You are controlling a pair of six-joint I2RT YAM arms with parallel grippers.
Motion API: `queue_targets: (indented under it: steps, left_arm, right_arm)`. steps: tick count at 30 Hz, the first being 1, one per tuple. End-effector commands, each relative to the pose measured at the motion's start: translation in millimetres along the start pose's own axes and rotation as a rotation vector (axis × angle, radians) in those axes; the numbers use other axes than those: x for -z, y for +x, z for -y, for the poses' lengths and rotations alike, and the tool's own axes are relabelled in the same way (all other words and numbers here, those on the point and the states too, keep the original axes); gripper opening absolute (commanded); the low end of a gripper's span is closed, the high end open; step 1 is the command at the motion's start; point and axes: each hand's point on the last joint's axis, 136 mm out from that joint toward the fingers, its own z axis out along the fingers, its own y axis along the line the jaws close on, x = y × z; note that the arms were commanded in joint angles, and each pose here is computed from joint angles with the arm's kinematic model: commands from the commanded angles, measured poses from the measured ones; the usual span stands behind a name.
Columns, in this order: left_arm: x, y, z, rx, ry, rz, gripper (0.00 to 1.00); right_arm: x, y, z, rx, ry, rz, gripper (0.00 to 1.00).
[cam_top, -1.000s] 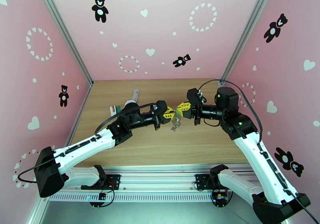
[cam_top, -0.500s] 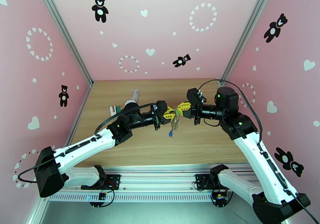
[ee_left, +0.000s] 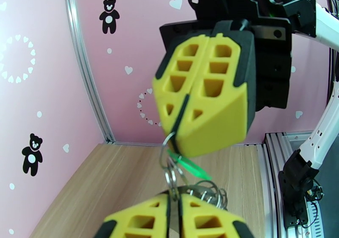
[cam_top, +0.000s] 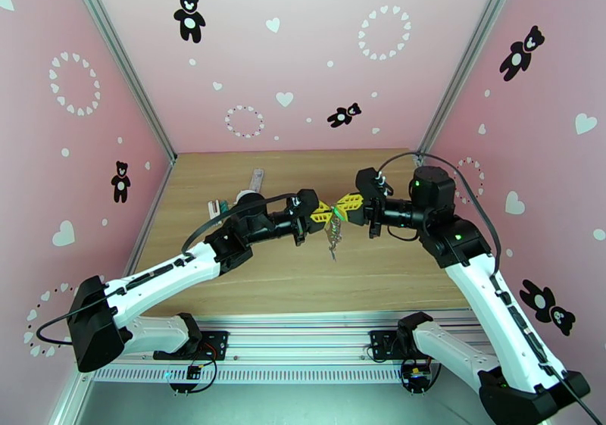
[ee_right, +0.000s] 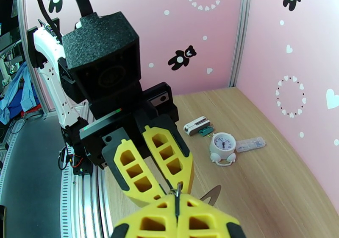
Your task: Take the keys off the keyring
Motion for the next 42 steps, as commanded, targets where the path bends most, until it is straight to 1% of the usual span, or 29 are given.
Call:
queue_targets:
  steps: [1, 12, 18, 25, 30, 33, 34, 36, 38, 39, 41, 42]
  left_arm:
    - [-2, -16, -6, -0.014, -0.019, 0.039, 0.13]
    - [-1, -25, -8, -0.019, -0.022, 0.051, 0.08]
    - [0, -35, -11, -0.018, -0.039, 0.059, 0.06]
    - [-3, -44, -11, -0.012, -0.017, 0.057, 0.05]
    - [-3, -51, -11, 0.006, -0.011, 0.036, 0.06]
    - [-3, -54, -11, 0.027, -0.002, 0.015, 0.06]
    - [-3, -55, -10, 0.034, 0.008, 0.012, 0.07]
    - [-2, -52, -8, 0.038, 0.014, 0.008, 0.11]
    - [1, -44, -10, 0.035, -0.014, 0.002, 0.13]
    - [2, -40, -9, 0.03, -0.018, 0.003, 0.16]
    - [8, -34, -5, 0.004, -0.019, 0.024, 0.29]
    - [10, -33, -5, -0.003, -0.031, 0.038, 0.32]
  right_arm:
    - [4, -6, -3, 0.03, 0.002, 0.023, 0.0]
    - [5, 0, -7, 0.045, -0.003, -0.001, 0.0]
    - [2, 6, -11, 0.065, 0.0, -0.04, 0.0]
    - [-3, 9, -15, 0.108, 0.016, -0.079, 0.0]
    - [-9, 22, -9, 0.149, 0.081, -0.171, 0.0]
    - [-10, 26, -5, 0.177, 0.111, -0.197, 0.0]
    - [-11, 27, -2, 0.181, 0.122, -0.206, 0.0]
    - [-11, 27, 0, 0.184, 0.13, -0.211, 0.0]
    - [-10, 20, 2, 0.181, 0.145, -0.18, 0.0]
    - [-9, 17, 4, 0.171, 0.149, -0.163, 0.0]
    - [-6, 8, 5, 0.133, 0.127, -0.123, 0.0]
    - [-5, 6, 6, 0.112, 0.113, -0.113, 0.0]
